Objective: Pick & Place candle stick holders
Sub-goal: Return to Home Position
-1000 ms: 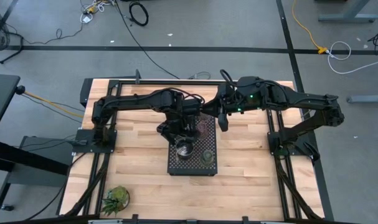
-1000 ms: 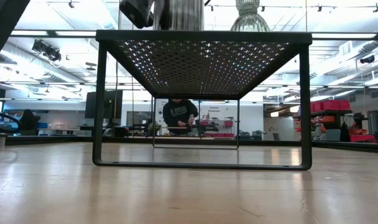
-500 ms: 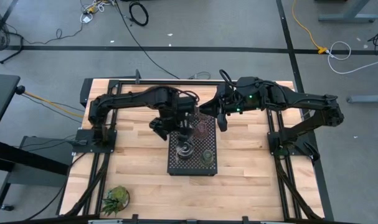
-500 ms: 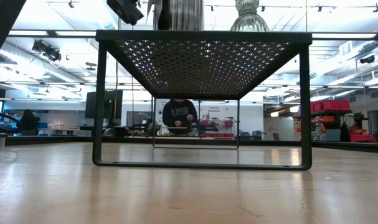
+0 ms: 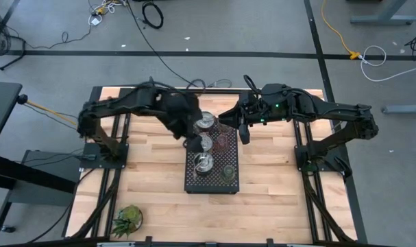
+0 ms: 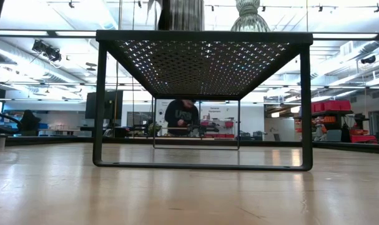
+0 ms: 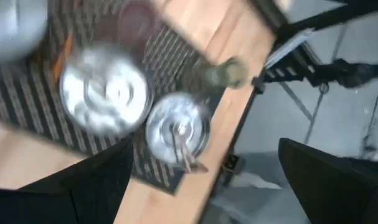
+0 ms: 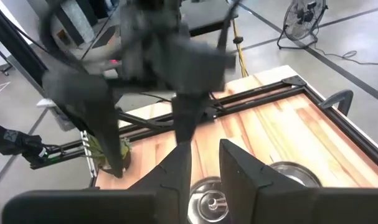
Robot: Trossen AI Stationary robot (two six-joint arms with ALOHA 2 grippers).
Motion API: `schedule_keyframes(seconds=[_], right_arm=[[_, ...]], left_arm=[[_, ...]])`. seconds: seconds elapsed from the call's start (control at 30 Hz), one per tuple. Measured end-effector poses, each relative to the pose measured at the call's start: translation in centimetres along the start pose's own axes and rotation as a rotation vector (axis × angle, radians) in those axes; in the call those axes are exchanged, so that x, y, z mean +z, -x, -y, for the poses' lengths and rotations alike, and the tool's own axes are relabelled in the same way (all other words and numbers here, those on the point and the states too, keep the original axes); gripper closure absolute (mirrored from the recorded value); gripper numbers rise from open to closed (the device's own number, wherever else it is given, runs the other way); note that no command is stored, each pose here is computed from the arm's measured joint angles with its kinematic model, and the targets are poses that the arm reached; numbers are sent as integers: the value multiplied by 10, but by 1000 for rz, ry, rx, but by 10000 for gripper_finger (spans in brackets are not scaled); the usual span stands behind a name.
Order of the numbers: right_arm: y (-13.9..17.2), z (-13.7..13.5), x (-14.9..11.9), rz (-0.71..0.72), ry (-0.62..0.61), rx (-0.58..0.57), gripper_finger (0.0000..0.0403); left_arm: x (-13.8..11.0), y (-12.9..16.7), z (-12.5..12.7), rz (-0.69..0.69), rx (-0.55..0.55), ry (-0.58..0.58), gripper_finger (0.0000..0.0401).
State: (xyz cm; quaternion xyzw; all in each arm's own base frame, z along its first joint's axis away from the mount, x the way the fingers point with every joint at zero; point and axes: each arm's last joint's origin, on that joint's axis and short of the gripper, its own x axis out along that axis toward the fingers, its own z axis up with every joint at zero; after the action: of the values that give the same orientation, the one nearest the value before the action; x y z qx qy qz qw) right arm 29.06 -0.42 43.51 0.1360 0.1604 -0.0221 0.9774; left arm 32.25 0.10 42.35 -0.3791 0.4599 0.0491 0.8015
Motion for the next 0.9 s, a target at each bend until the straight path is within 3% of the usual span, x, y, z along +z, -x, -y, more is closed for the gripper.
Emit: schedule_keyframes(seconds=[0.1,0.17,0.3,0.37,0.43,0.5,0.57,0.63,0.77,0.9], right_arm=[[0,0,0,0,0,0,318],[0,0,1,11,0,3,318],[-1,-1,4,39,-22,15,318],[-1,-2,7,75,-54,32,318],[2,-4,9,69,-108,102,318],[7,-9,10,49,-51,229,318],[17,-15,10,30,6,344,318],[34,-23,11,47,22,384,318],[70,-40,15,157,33,307,318],[107,-52,18,277,65,256,318]], left_arm=[[-4,18,1,59,-23,-175,2],[-8,28,1,82,-23,-206,2],[-21,50,8,243,109,-459,2],[-26,63,8,297,147,-523,2],[-35,80,5,319,145,-586,2],[-43,94,5,335,118,-649,2],[-57,108,1,324,115,-684,2],[-73,130,-2,359,96,-710,2],[-110,161,-21,446,91,-741,2],[-153,179,-59,528,50,-718,2]])
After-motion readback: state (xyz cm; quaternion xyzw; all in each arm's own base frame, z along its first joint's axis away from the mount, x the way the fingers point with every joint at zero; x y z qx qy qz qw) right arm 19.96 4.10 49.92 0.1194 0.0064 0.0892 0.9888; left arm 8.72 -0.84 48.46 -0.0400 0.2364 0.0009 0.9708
